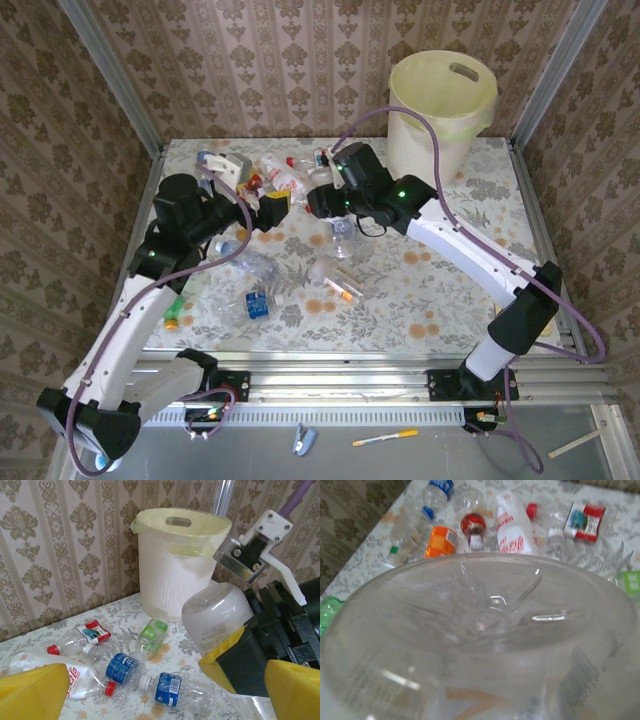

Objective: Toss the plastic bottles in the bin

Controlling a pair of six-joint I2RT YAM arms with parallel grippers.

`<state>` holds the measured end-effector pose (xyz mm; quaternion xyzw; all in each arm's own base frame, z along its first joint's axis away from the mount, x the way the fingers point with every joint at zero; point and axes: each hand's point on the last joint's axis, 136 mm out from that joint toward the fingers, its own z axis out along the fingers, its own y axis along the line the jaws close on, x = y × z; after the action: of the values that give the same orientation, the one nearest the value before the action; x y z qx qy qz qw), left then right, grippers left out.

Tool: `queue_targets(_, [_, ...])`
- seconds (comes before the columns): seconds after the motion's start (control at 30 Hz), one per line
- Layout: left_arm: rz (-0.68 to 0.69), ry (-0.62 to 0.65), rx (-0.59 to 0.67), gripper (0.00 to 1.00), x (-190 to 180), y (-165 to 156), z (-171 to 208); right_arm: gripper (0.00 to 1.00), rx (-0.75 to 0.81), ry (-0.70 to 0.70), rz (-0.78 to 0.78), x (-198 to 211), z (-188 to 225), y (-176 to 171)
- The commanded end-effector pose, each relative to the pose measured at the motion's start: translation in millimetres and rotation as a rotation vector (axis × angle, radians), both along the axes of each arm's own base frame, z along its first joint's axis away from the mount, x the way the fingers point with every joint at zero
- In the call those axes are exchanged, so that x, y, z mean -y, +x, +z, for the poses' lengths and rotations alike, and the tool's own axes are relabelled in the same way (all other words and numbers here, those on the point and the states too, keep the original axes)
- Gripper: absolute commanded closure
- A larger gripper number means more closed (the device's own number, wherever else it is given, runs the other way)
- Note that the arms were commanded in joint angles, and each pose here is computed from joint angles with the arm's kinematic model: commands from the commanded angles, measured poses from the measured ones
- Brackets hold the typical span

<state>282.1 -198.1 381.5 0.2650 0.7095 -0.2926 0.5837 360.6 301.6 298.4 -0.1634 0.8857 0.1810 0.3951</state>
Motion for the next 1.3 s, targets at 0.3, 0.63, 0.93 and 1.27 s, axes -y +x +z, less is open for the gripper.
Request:
queue_targets(0.3, [-0.035, -0.058, 0.055, 0.0, -2, -6, 18, 0.84, 0.43, -0.054, -0.106, 5, 121, 34])
queue_targets(0.63, [-0.02, -0.081, 0.069, 0.0, -1, 0, 22, 0.89, 0.815, -0.151, -0.161, 34, 232, 48])
queue_targets(0.93, [-0.001, -0.088, 0.073, 0.0, -1, 5, 20, 0.91, 1.06, -0.152, -0.217, 63, 310, 54])
queue_targets(1.27, [0.002, -0.086, 0.068, 0.0, 1, 10, 20, 0.92, 1.237, -0.168, -0.234, 74, 358, 60])
